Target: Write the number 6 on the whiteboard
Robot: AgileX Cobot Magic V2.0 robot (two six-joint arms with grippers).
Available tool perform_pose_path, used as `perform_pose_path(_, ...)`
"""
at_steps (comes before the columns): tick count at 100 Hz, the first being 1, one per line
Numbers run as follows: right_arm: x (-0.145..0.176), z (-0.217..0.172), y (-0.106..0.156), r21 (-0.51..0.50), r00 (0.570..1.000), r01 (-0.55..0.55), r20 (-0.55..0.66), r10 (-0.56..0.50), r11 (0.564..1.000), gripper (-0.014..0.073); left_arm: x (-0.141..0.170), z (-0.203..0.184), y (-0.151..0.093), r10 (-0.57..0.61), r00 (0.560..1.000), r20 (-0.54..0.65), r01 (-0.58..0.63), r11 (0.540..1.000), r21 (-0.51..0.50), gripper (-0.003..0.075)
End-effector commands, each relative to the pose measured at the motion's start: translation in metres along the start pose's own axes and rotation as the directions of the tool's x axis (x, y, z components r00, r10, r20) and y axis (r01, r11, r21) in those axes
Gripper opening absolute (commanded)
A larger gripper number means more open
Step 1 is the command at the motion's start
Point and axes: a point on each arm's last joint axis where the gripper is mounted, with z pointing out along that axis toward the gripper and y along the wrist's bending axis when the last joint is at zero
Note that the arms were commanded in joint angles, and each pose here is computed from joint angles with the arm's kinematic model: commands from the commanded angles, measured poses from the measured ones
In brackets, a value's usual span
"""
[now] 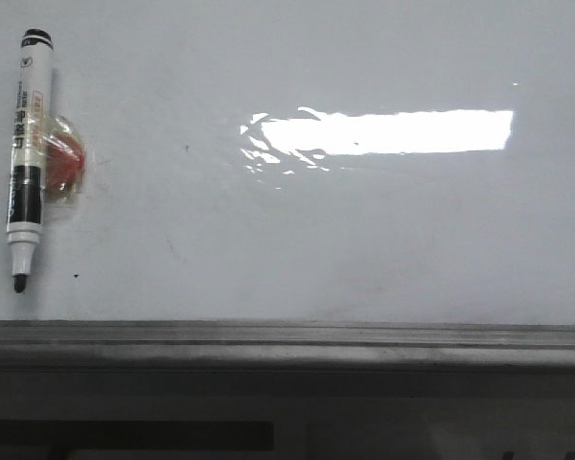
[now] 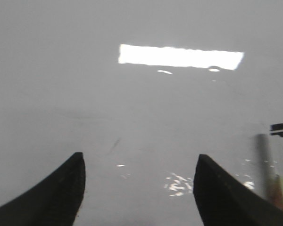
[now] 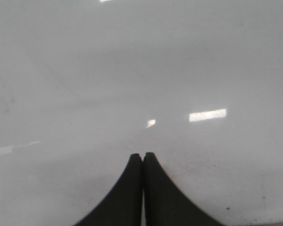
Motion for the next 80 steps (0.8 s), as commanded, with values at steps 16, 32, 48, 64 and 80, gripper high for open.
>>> perform_pose_path(16, -0.015, -0.001, 0.002, -0.009, 0.996, 0.008, 0.091, -0.007, 1.000, -0.0053, -0.014, -0.002, -0.021, 0.021, 0.997, 0.081, -0.039, 0.972, 0.233, 0.0462)
perform_pose_path(32, -0.015, -0.001, 0.002, -0.009, 0.996, 0.008, 0.091, -0.007, 1.000, -0.0053, -0.003, -0.002, -0.034, 0.047, 0.999, 0.016, -0.050, 0.920, 0.388, 0.0456)
perform_pose_path(48, -0.015, -0.001, 0.002, -0.009, 0.996, 0.008, 0.091, -0.007, 1.000, -0.0053, -0.007, -0.004, -0.043, 0.020, 0.997, 0.076, -0.054, 0.876, 0.479, 0.0417)
perform_pose_path(64, -0.015, -0.001, 0.002, -0.009, 0.996, 0.008, 0.091, -0.007, 1.000, -0.0053, -0.016, -0.006, -0.046, -0.030, 0.987, 0.158, -0.054, 0.861, 0.506, 0.0359)
perform_pose_path(80, -0.015, -0.001, 0.002, -0.011, 0.996, 0.003, 0.091, -0.002, 1.000, -0.0053, -0.007, 0.004, -0.051, 0.020, 0.997, 0.076, -0.055, 0.863, 0.502, 0.0364)
